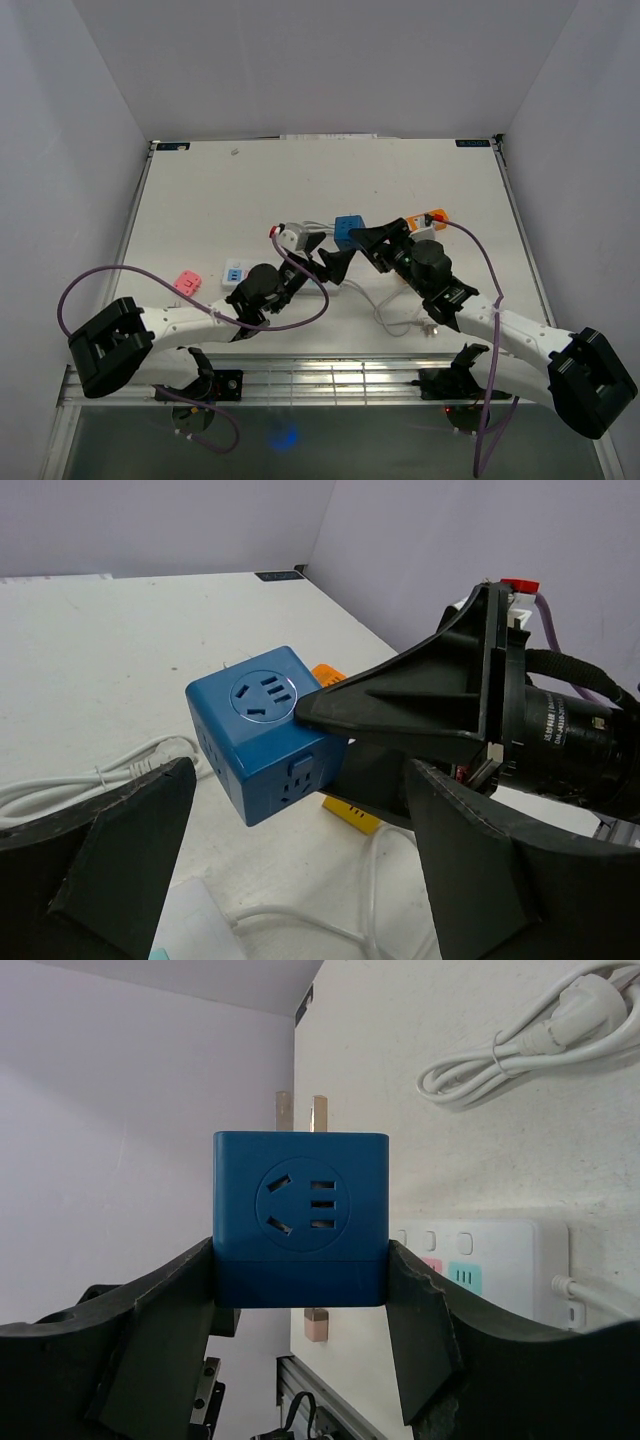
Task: Insert the plug
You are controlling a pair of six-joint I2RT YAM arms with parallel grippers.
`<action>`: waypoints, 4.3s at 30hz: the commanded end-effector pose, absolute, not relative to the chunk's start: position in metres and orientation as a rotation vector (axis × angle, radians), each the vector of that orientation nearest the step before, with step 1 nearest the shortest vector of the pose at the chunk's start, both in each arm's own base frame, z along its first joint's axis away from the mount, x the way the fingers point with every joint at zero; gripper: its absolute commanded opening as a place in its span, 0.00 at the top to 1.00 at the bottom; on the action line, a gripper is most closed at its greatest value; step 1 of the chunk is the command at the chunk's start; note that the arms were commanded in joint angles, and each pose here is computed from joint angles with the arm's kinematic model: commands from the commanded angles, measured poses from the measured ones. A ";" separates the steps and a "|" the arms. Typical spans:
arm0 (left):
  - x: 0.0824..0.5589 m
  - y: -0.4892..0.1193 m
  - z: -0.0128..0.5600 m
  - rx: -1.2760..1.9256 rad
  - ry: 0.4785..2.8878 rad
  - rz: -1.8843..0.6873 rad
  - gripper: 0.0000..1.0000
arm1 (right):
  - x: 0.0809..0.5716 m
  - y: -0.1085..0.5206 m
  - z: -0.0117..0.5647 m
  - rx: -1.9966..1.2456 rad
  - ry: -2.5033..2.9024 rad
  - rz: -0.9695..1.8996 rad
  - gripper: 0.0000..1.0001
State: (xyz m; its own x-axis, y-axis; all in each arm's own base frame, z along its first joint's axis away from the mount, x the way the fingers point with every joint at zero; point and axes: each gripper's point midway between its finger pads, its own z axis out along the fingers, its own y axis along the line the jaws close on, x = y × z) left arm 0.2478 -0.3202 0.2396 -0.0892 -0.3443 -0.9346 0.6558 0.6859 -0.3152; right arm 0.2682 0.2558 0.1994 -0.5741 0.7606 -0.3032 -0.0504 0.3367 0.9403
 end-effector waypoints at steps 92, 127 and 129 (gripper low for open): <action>0.216 -0.277 0.269 0.251 2.271 -0.421 1.00 | 0.300 0.163 0.189 0.381 1.774 0.599 0.00; 0.255 -0.150 0.161 0.268 2.666 -0.507 1.00 | 0.304 0.195 0.169 0.109 1.860 0.606 0.00; 0.253 -0.148 0.154 0.276 2.694 -0.490 1.00 | 0.305 0.195 0.168 0.109 1.861 0.602 0.00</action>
State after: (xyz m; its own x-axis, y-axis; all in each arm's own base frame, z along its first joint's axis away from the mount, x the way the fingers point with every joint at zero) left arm 0.2530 -0.1457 0.1534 -0.9202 0.0683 -0.3853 0.1918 0.9370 -0.2920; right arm 0.2956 0.1916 0.1483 -0.4259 0.3348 -0.8405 -0.1895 0.8754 0.4447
